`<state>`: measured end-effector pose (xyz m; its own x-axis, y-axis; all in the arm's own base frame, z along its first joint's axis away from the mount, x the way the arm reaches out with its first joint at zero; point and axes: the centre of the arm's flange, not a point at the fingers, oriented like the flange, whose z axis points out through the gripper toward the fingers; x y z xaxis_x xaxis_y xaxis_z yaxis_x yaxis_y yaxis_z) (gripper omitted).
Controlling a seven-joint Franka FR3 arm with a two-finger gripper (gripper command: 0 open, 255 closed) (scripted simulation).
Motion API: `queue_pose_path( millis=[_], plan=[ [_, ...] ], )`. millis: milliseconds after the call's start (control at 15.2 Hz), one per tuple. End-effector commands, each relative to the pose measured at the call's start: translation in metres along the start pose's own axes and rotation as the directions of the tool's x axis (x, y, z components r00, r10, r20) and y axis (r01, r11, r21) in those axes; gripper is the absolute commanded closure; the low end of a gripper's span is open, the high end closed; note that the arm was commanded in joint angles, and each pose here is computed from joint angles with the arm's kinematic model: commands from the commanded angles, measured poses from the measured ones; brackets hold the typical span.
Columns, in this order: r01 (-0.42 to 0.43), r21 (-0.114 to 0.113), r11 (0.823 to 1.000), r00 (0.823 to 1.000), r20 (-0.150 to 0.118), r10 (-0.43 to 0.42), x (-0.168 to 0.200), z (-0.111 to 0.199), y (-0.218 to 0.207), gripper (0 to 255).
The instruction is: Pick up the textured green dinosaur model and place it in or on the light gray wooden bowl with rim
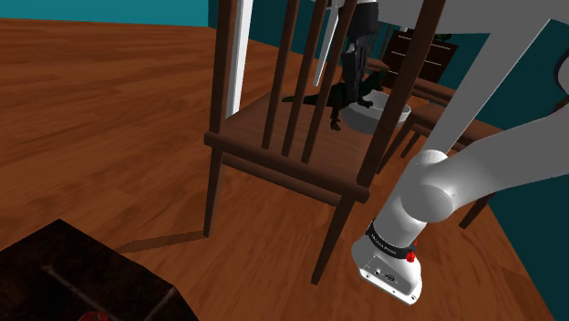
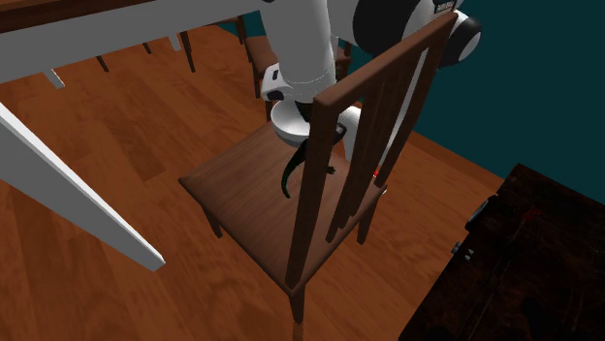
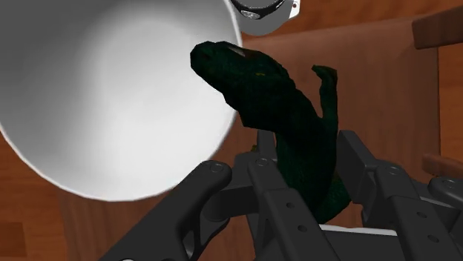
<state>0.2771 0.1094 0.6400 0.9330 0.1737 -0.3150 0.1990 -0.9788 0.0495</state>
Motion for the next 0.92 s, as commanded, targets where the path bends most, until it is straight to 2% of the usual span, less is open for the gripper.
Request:
queue_pose_path(
  millis=[0, 858],
  plan=[
    [0.045, 0.057, 0.997, 0.999, -0.007, -0.045, -0.01, -0.017, -0.021, 255],
    [0.045, 0.057, 0.997, 0.999, -0.007, -0.045, -0.031, -0.082, -0.018, 255]
  ],
)
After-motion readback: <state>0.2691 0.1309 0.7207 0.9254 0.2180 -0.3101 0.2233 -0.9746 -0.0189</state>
